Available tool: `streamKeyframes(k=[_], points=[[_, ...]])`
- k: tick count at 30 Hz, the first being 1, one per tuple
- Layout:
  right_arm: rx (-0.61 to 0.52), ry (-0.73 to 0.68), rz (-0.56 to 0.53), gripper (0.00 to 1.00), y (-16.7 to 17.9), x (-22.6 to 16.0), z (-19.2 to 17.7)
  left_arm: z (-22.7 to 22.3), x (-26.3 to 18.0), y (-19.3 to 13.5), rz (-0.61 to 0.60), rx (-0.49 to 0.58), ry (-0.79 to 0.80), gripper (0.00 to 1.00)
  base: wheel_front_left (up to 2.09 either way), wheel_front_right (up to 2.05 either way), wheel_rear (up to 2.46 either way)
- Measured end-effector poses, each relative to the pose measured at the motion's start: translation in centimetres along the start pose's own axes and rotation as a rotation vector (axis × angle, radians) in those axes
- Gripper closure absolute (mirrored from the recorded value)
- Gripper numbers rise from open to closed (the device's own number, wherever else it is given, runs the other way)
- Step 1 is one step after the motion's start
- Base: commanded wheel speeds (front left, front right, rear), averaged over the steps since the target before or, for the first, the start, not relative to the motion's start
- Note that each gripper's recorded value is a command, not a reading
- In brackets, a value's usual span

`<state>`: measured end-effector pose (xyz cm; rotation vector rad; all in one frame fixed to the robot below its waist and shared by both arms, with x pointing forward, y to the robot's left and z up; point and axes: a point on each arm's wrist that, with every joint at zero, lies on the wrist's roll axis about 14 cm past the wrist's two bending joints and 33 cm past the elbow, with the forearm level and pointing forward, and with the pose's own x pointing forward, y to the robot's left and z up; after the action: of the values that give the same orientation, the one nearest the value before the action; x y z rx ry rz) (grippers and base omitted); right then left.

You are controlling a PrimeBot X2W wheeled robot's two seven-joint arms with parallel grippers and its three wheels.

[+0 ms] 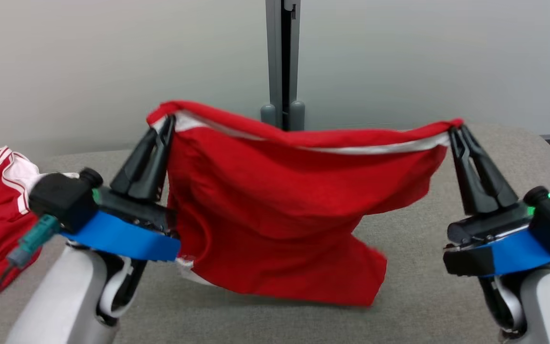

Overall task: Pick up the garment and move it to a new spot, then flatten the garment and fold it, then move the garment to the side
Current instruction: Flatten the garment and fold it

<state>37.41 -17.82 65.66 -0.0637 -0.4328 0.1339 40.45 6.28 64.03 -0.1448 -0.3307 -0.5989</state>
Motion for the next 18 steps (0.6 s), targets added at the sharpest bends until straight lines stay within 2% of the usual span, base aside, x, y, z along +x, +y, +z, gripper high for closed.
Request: streamKeyframes(k=[5,8,11,18], points=[[-0.066,-0.110,-0.009,1.00,-1.1,0.6,5.5,6.7,2.6,-1.4,-0.093,0.072,-0.130,1.00,0.00,0.00,0.00],[-0.084,-0.120,-0.019,1.00,-1.6,0.8,6.6,8.0,3.7,-1.7,-0.127,0.104,-0.134,1.00,0.00,0.00,0.00],[-0.089,-0.100,-0.023,1.00,-2.1,1.3,6.1,7.7,4.9,-1.5,-0.135,0.106,-0.119,1.00,0.00,0.00,0.00],[-0.101,0.027,-0.030,1.00,-3.8,5.3,0.4,1.6,9.6,1.6,-0.102,0.053,-0.010,1.00,0.00,0.00,0.00]])
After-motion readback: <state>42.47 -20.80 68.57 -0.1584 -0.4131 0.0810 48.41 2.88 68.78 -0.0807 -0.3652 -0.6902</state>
